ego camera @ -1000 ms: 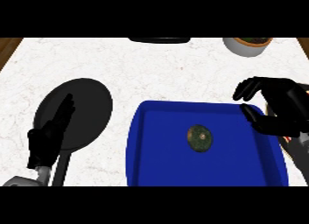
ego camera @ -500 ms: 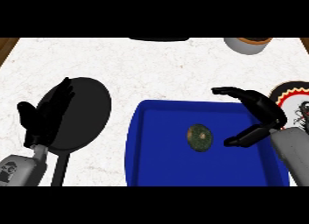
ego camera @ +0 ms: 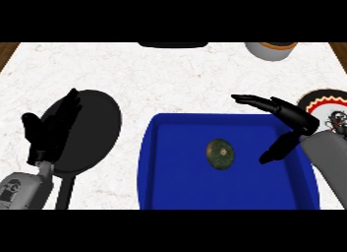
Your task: Pick the squash from the tray and place it in the plate
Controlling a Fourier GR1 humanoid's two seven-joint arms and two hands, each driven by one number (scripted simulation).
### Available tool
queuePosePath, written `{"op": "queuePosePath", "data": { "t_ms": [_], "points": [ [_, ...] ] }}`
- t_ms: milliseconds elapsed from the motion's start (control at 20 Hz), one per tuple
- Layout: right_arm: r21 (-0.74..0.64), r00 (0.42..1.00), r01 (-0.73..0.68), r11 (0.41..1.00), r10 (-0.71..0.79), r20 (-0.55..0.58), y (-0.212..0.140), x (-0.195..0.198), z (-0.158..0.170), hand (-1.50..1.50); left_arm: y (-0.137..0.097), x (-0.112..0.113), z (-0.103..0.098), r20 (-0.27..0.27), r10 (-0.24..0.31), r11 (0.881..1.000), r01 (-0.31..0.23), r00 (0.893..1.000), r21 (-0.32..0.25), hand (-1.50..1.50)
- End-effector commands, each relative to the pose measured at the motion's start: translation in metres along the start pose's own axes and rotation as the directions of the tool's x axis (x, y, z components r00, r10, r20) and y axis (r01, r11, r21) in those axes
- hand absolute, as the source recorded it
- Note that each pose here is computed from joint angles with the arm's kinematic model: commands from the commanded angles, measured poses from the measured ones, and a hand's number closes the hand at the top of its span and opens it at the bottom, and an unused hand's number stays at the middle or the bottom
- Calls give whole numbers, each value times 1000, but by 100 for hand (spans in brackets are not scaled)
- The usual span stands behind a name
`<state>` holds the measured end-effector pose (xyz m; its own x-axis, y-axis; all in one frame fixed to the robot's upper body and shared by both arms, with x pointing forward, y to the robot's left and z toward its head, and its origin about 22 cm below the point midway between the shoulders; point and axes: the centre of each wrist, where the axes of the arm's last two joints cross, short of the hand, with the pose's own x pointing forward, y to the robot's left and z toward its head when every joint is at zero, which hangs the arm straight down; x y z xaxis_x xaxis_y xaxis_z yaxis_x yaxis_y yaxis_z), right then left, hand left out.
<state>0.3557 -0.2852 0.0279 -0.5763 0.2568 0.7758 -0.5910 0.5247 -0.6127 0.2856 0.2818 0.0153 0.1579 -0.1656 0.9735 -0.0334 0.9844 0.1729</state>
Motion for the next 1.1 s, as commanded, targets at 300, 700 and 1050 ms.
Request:
{"op": "queuePosePath", "data": {
  "t_ms": [300,700,1050],
  "points": [
    [272,993,-77,959,97,-61,14,13,-29,-150,-12,13,2,-4,13,1000,-13,1000,13,0],
    [367,943,-271,890,322,-86,25,19,-36,-150,11,5,-14,-24,6,1000,-6,1000,17,0],
    [443,915,-301,845,387,-114,36,29,-53,-150,0,7,-8,-1,0,1000,0,1000,21,0]
  ]
}}
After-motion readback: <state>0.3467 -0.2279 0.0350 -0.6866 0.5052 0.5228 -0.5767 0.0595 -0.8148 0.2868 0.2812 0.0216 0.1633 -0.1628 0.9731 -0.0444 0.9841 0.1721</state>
